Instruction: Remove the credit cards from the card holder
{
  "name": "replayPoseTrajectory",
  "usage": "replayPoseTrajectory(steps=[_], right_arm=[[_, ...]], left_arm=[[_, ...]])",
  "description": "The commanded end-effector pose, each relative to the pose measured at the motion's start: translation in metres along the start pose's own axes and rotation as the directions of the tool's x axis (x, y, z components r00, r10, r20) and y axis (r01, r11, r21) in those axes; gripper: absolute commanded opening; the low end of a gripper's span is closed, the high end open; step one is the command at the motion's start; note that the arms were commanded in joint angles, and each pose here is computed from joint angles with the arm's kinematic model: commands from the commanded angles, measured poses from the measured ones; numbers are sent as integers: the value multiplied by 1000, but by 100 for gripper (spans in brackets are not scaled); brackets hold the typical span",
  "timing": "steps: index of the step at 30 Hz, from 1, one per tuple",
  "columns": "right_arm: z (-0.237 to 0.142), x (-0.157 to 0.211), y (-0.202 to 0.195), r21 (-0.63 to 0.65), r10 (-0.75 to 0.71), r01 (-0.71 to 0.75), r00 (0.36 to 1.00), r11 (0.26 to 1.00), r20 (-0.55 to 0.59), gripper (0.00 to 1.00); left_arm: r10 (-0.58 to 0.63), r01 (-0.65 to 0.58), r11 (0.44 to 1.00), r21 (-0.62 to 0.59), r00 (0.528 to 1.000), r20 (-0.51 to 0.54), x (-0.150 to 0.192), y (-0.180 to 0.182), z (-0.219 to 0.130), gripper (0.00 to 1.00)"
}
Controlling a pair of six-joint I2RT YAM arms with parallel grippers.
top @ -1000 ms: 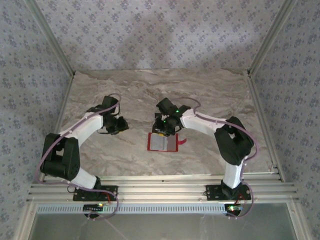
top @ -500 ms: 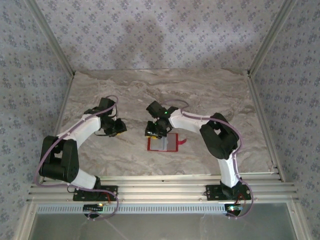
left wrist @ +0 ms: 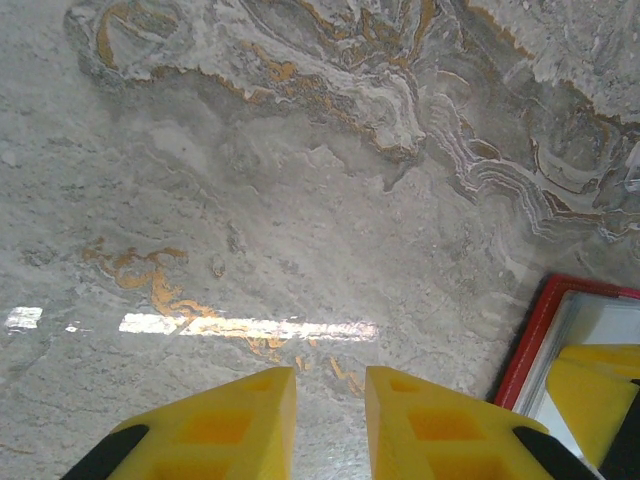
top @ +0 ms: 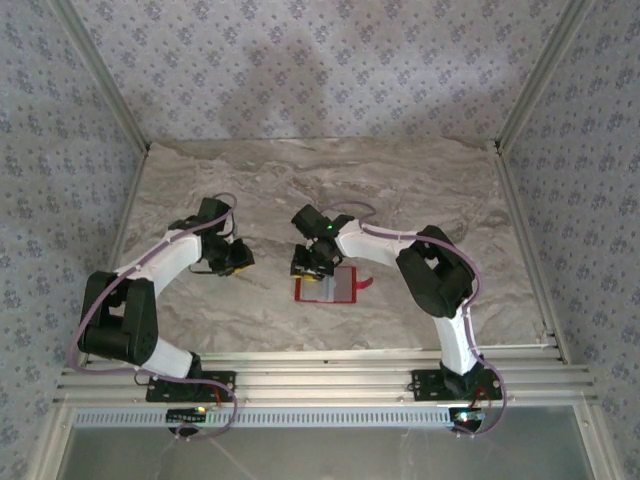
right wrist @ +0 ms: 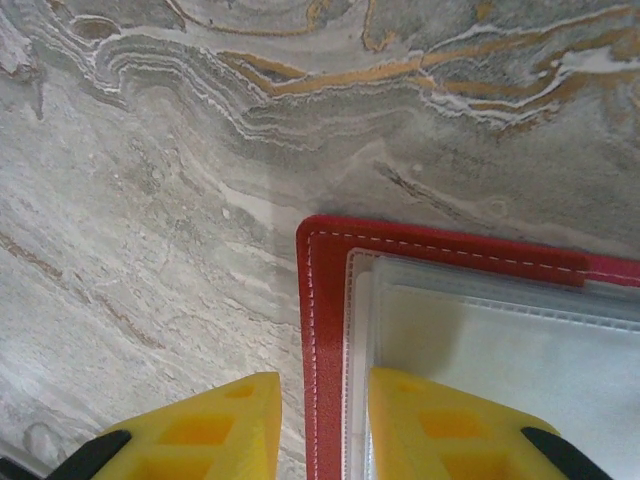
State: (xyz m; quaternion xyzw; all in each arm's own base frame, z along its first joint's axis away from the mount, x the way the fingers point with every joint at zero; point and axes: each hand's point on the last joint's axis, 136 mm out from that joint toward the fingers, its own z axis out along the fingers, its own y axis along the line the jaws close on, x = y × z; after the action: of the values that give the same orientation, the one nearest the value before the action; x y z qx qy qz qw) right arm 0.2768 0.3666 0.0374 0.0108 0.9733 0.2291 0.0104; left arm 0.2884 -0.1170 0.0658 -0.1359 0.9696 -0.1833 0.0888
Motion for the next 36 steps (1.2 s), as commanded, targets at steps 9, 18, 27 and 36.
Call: replayPoseTrajectory(steps=[9, 18, 27, 36], right_arm=[[-9, 11, -28, 156, -40, 38, 999, 987, 11, 31], [-21, 12, -36, 203, -75, 68, 997, 977, 26, 31], [-33, 19, -21, 141, -105, 99, 994, 985, 33, 32], [-22, 28, -33, 154, -92, 93, 996, 984, -16, 32]], left_arm=[[4, -4, 1000, 18, 1000, -1, 1, -2, -3, 26], [4, -4, 1000, 18, 1000, 0, 0, -2, -4, 26], [1, -1, 1000, 19, 1000, -2, 1, -2, -3, 26], [46, -43, 997, 71, 998, -47, 13, -29, 9, 25]])
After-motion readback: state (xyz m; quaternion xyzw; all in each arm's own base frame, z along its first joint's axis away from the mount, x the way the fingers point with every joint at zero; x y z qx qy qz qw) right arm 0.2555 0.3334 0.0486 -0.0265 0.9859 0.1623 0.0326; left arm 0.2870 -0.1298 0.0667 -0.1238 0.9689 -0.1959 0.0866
